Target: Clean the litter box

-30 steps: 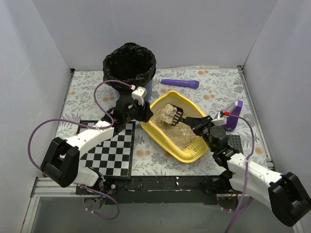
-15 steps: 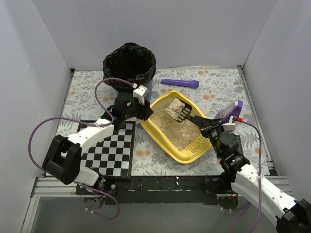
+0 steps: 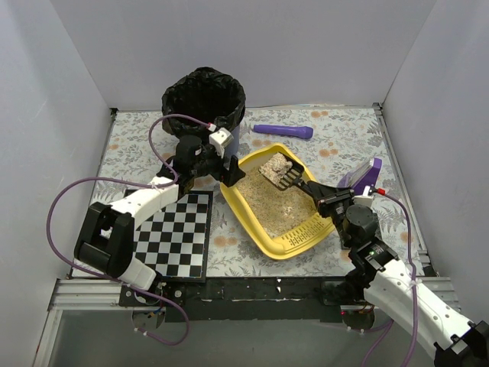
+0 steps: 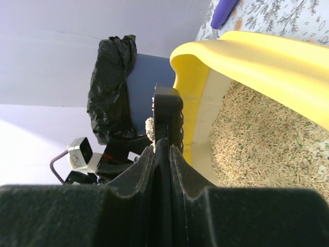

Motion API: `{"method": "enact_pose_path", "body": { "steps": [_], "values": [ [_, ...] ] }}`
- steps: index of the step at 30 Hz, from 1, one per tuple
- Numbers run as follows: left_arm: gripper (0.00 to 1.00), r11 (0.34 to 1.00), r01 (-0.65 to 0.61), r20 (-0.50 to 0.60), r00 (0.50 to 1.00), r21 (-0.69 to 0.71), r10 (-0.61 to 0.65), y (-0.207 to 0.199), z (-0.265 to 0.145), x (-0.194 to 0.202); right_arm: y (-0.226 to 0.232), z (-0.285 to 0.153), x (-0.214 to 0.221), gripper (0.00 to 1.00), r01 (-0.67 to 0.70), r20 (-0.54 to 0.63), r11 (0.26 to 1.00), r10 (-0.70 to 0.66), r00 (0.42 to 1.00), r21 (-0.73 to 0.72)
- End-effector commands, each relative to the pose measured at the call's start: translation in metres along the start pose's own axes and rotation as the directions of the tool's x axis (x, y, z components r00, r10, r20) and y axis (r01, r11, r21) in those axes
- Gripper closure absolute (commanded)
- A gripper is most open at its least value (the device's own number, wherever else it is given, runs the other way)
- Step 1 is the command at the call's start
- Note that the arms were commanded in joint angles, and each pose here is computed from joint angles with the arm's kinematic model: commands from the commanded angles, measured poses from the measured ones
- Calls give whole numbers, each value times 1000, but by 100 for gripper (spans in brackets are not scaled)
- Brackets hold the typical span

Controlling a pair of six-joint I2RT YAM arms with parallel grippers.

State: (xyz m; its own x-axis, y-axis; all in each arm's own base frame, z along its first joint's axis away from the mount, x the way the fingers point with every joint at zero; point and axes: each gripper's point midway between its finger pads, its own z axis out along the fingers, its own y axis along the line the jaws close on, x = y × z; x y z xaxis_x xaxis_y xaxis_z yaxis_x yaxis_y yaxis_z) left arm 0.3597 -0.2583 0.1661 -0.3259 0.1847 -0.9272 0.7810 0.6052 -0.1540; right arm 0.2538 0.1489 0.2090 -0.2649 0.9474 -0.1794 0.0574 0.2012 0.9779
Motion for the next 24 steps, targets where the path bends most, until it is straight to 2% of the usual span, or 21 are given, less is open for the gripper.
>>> {"method": "enact_pose_path", "body": {
  "steps": [1,6,10,15,20,24],
  "values": [
    [2,999,-42,56,998,22,40,-6,-6,-35,51,-6,-14,99,-113,35,985,118,992,-127],
    [2,995,101,99,990,-4,-100,-14,-21,-61,44,-11,-11,99,-106,15,988,108,994,-114],
    [2,973,228,157,960,45,-233,-37,-45,-72,42,-20,-15,99,-126,18,978,131,991,-168],
    [2,901,417,245,867,119,-434,-63,-71,-74,47,-31,-16,99,-168,-3,931,177,984,-323],
    [2,838,533,273,794,119,-543,-72,-91,-66,47,-30,-5,99,-169,-52,926,161,986,-337],
    [2,809,573,264,767,130,-585,-80,-103,-58,51,-36,-2,99,-210,-86,886,192,978,-413]
  ]
}}
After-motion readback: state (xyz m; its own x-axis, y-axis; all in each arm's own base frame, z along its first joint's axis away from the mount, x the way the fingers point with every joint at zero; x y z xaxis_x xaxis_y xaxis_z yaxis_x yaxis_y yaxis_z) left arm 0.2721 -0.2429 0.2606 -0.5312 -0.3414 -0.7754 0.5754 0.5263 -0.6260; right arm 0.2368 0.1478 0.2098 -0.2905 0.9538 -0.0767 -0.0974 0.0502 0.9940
